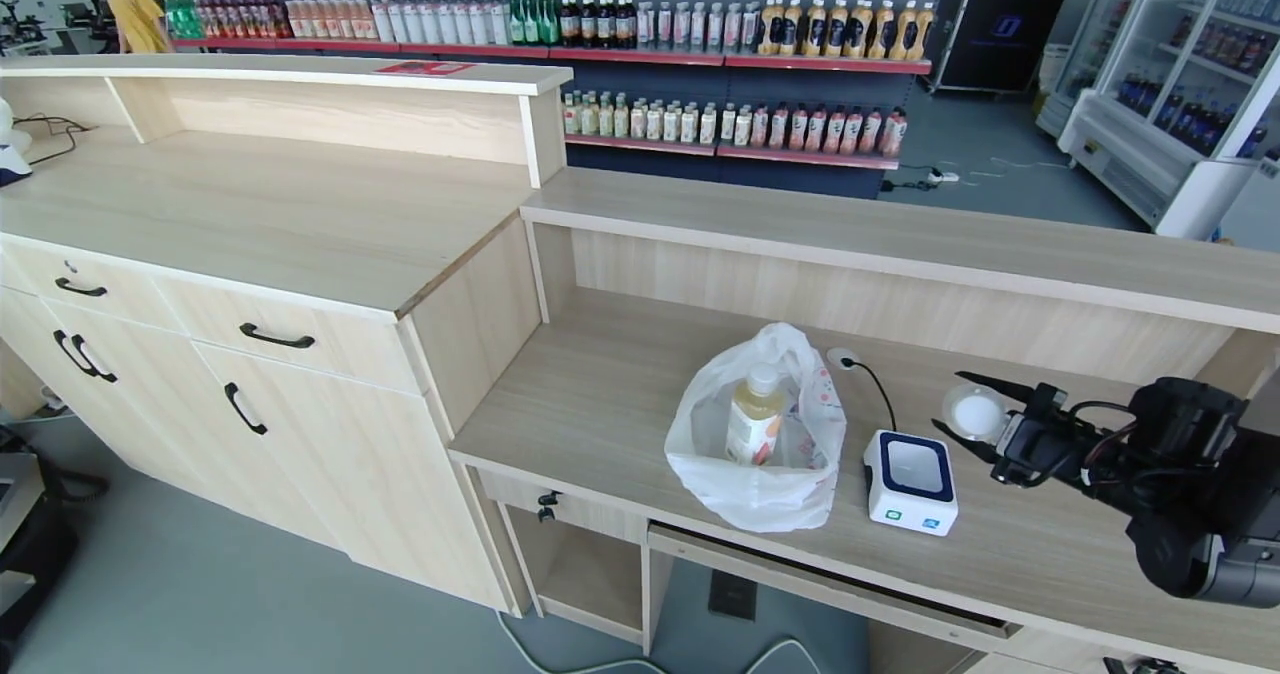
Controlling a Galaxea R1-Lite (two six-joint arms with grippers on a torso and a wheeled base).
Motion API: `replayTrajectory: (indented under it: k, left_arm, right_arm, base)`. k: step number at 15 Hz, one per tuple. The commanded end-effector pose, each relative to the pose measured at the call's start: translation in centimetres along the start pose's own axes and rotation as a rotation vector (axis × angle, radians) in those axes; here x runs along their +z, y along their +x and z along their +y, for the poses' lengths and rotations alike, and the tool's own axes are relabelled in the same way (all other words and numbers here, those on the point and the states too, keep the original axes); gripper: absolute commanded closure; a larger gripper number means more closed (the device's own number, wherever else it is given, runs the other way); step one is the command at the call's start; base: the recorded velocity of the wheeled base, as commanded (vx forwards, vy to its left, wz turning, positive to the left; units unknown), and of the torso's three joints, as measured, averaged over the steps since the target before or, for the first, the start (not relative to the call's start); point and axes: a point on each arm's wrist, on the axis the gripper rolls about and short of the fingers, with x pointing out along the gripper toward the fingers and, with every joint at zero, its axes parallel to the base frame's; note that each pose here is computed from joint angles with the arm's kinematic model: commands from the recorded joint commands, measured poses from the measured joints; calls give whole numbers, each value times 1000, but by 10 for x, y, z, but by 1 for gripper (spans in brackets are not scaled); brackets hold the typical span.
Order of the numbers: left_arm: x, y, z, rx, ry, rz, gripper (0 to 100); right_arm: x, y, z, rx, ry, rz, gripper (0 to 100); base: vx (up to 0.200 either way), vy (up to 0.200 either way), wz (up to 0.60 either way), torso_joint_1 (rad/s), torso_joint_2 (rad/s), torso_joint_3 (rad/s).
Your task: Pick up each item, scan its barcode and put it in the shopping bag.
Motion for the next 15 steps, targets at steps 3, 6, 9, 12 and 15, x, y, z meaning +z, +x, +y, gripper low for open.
replayTrajectory:
  k: [3, 6, 9, 12, 15]
  left_arm:
    - [0, 0, 0, 0, 0, 0, 0]
    - [0, 0, 0, 0, 0, 2, 0]
    - [0, 0, 0, 0, 0, 2, 0]
    - [0, 0, 0, 0, 0, 2, 0]
    - [0, 0, 0, 0, 0, 2, 0]
  right_arm:
    - [-6, 4, 3, 3, 1, -2, 100]
    - [-15, 11, 8, 7, 0, -14, 100]
    - [-16, 21, 13, 22, 6, -53, 100]
    - [-14, 40, 14, 35, 25, -139, 100]
    - [-14, 44, 15, 37, 30, -148, 100]
  base:
    - [0, 0, 0, 0, 0, 0]
    - [0, 0, 0, 0, 0, 0]
    - [0, 0, 0, 0, 0, 0]
    - [0, 0, 0, 0, 0, 0]
    - [0, 0, 0, 0, 0, 0]
